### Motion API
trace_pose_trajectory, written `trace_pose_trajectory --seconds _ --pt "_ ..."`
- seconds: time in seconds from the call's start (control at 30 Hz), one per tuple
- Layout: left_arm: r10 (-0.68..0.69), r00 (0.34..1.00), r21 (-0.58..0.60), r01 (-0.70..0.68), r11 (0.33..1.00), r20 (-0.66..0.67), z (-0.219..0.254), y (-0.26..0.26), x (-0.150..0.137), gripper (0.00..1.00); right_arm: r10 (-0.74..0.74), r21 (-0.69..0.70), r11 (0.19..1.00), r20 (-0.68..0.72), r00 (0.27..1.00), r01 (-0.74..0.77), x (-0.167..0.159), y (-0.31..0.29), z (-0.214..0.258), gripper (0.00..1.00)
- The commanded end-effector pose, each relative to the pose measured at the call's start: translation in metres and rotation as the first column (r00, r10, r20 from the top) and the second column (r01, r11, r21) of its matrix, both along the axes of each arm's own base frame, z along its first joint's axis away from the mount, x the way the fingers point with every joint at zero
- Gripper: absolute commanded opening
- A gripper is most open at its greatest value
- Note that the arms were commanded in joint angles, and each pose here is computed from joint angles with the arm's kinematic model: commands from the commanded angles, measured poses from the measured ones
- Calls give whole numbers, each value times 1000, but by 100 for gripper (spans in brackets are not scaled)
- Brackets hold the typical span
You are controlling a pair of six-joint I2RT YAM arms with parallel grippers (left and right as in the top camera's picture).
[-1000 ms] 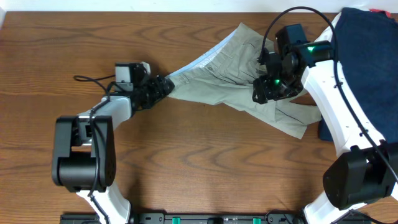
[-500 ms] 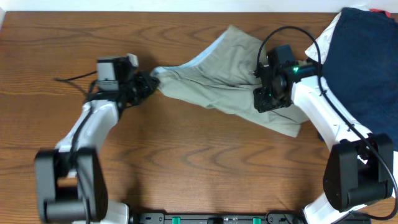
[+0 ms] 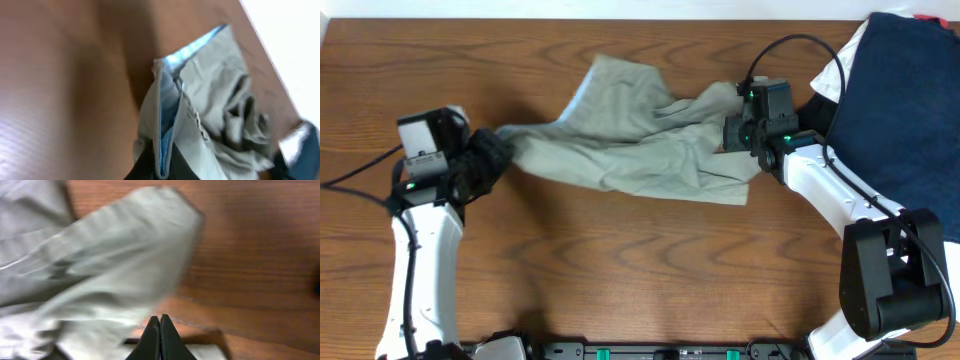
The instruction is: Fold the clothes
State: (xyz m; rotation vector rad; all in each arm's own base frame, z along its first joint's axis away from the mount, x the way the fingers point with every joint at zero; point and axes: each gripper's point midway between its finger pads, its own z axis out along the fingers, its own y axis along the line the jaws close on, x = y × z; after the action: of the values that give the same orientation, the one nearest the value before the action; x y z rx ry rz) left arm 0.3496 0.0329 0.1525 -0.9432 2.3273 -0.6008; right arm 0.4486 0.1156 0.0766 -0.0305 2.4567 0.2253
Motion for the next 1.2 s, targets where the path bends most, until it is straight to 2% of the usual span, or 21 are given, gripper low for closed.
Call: trace_pose_trajectory --seconds 0.0,0.03,0.1,0.2,0.33,0.6,0.73,0.8,0.87,0.9,0.97,1.0,1.07,1.17 --pt "95 994 88 -91 992 -45 -5 25 -9 6 -68 39 997 53 996 66 14 1 24 1" --pt "96 994 85 -91 992 -58 -7 25 -11 6 -54 65 997 61 997 50 17 7 30 7" --pt "95 993 81 -89 993 -77 -9 24 -15 6 3 121 993 87 996 -14 21 24 41 27" --pt "95 990 76 -87 993 -104 -13 22 -20 6 177 174 962 184 967 -209 22 64 60 41" --pt "94 988 72 -85 994 -123 -16 21 -24 6 321 81 933 253 913 -351 17 95 65 54" --pt "93 986 69 -85 994 -135 -17 20 -26 6 512 -30 854 224 830 -519 -3 159 13 77" --pt "93 985 67 -84 994 -144 -18 20 -28 6 520 -78 852 250 817 -518 1 177 -5 80" --pt "93 984 66 -84 994 -150 -19 19 -30 6 512 -102 858 246 823 -503 2 180 -15 80" --pt "92 984 65 -83 994 -154 -19 19 -30 6 490 -134 872 232 840 -471 5 176 -26 70" --pt "93 984 65 -83 994 -154 -20 19 -30 6 473 -152 881 230 851 -449 8 172 -28 56" --pt "92 984 66 -83 994 -154 -19 19 -30 6 424 -201 902 234 875 -383 16 159 -28 7" --pt "93 984 66 -84 994 -154 -19 19 -30 6 366 -226 922 250 896 -313 23 149 -24 1" --pt "93 984 66 -83 994 -153 -19 19 -30 6 249 -274 947 299 921 -167 37 126 -6 1" --pt "93 985 68 -84 994 -145 -18 20 -28 6 151 -287 957 391 908 -35 58 102 39 1"
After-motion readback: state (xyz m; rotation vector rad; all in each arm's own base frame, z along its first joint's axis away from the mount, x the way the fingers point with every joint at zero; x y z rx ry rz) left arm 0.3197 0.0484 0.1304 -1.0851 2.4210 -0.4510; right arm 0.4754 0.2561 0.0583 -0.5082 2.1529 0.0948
